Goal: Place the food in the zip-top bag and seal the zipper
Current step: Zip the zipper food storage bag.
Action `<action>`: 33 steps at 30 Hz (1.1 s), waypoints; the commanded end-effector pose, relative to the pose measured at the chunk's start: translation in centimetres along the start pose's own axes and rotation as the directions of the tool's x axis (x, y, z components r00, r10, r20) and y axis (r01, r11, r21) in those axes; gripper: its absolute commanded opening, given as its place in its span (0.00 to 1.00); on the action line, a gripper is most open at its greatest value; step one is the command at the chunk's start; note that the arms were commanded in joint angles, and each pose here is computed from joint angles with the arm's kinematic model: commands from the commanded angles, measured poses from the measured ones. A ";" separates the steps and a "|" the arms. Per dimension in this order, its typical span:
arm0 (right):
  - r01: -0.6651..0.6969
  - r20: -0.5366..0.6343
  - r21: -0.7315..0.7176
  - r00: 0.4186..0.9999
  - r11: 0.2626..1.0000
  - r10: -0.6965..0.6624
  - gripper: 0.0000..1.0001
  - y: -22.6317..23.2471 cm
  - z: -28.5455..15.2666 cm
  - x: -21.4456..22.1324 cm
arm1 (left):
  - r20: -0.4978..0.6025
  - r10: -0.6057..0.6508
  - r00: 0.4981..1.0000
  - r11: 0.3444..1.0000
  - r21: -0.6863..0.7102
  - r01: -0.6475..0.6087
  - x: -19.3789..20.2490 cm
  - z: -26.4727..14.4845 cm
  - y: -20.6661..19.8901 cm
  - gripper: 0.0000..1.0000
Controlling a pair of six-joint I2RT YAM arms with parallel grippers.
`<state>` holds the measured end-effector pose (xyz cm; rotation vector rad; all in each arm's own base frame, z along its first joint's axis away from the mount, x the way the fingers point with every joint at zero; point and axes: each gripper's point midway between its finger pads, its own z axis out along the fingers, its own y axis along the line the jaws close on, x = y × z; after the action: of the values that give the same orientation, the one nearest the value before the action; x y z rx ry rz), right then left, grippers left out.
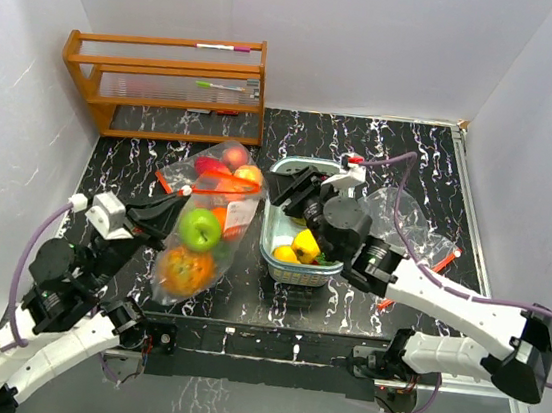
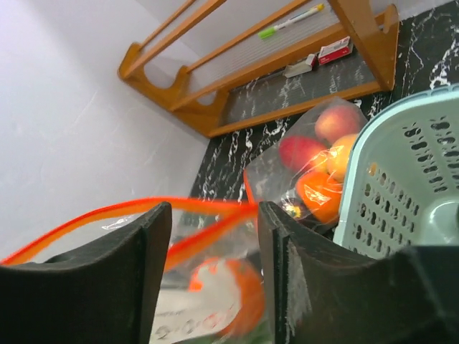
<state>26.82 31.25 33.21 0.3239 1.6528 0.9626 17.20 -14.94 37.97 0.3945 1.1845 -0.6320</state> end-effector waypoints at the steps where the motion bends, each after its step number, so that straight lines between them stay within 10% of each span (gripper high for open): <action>1: 0.233 -0.064 -0.231 0.965 0.945 -0.254 0.60 2.7 -2.8 -0.3 | -0.080 0.077 0.994 0.995 0.076 -0.071 0.3 -1.7 -0.8 0.00; 10: 0.480 0.047 -0.707 0.765 0.520 -0.642 0.96 9.4 -9.5 0.1 | -0.138 0.106 0.985 0.973 0.220 -0.074 -0.5 -4.5 -2.9 0.00; 18: 0.472 0.230 -0.871 0.636 0.135 -0.737 0.89 14.1 -10.1 2.9 | -0.225 0.090 0.970 0.933 0.359 -0.003 -1.2 -6.0 -5.4 0.00; 33: 0.226 0.273 -0.961 0.660 -0.161 -0.700 0.70 18.5 -12.2 5.8 | -0.299 0.091 0.950 0.960 0.279 -0.004 -1.6 -6.7 -3.9 0.00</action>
<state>11.68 41.76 41.84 -1.4389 0.9270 1.1965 8.77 -13.78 36.46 0.8177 1.3689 -0.7341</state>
